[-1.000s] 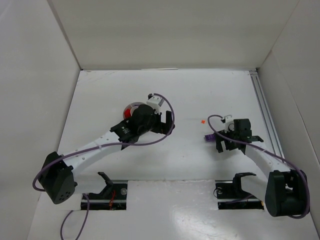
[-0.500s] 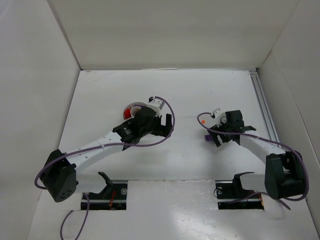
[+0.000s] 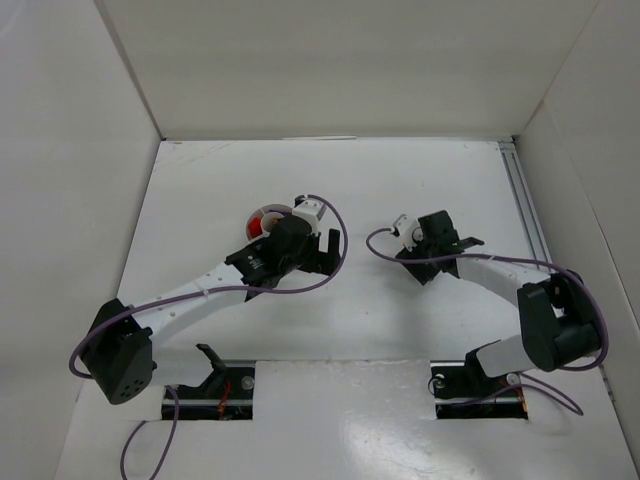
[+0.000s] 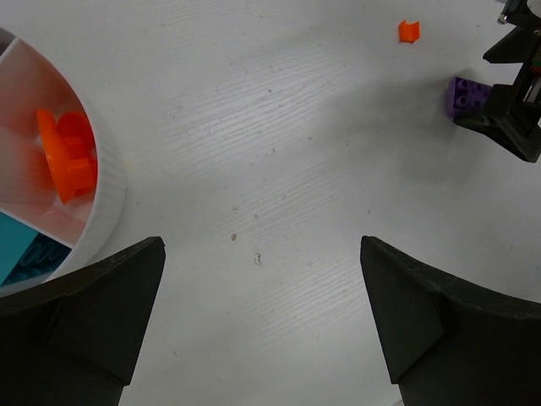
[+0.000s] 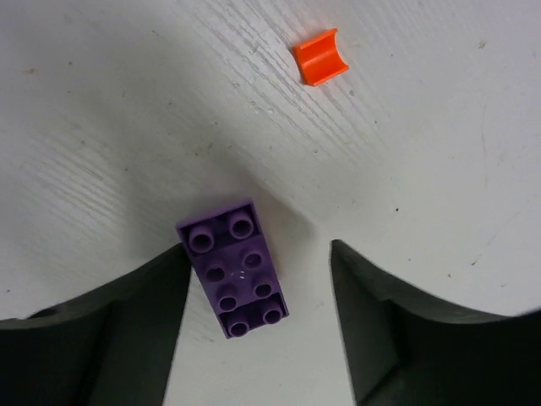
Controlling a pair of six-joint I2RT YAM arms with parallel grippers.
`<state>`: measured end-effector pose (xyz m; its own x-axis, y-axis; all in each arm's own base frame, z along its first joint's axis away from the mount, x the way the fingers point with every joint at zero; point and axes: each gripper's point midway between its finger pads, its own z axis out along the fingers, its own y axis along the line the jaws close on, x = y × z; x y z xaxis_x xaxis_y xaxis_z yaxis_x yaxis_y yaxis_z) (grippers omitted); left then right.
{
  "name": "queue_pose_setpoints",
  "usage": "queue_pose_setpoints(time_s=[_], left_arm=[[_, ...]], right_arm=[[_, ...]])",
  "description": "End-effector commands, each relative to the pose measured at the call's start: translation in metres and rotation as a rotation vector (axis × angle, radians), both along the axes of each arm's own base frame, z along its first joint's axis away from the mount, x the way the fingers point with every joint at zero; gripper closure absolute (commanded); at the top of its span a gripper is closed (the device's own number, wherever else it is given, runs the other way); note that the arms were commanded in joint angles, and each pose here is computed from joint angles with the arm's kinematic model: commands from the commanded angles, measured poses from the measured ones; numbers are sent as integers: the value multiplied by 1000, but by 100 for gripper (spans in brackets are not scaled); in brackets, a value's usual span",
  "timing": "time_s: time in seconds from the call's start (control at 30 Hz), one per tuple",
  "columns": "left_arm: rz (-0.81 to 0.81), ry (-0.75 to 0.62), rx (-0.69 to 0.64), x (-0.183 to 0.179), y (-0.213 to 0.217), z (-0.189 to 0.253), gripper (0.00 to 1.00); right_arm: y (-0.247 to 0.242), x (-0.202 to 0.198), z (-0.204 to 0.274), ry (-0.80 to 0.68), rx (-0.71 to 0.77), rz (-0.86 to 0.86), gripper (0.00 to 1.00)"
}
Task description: Sort the legos into containers by color
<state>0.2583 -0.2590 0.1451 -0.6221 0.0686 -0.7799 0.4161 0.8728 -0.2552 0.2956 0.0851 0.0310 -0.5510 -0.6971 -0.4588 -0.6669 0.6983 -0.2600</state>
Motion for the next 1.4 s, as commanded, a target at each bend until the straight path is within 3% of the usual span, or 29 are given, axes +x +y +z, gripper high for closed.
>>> queue_pose_setpoints(time_s=[0.0, 0.07, 0.27, 0.43, 0.57, 0.73, 0.87, 1.17, 1.37], left_arm=[[3, -21, 6, 2, 0, 5, 0], [-2, -31, 6, 2, 1, 8, 0], [6, -52, -9, 2, 3, 16, 0], [-29, -91, -84, -2, -4, 40, 0], [-169, -134, -234, -20, -26, 75, 0], [-328, -182, -426, -42, -47, 121, 0], [-365, -164, -444, -43, -57, 122, 0], [-393, -142, -442, -37, -71, 118, 22], [-292, -152, -455, -23, -66, 121, 30]], right_arm=[[-1, 8, 7, -13, -24, -5, 33], [2, 5, 6, 3, -9, 7, 48], [23, 3, 17, -5, 109, 79, 63], [49, 8, 52, -136, 224, 259, 70], [96, -1, 101, -280, 394, 495, 70], [143, -20, 161, -474, 477, 705, 70], [167, -32, 200, -590, 508, 783, 70], [189, -40, 232, -666, 571, 816, 70], [200, -52, 239, -685, 583, 859, 69]])
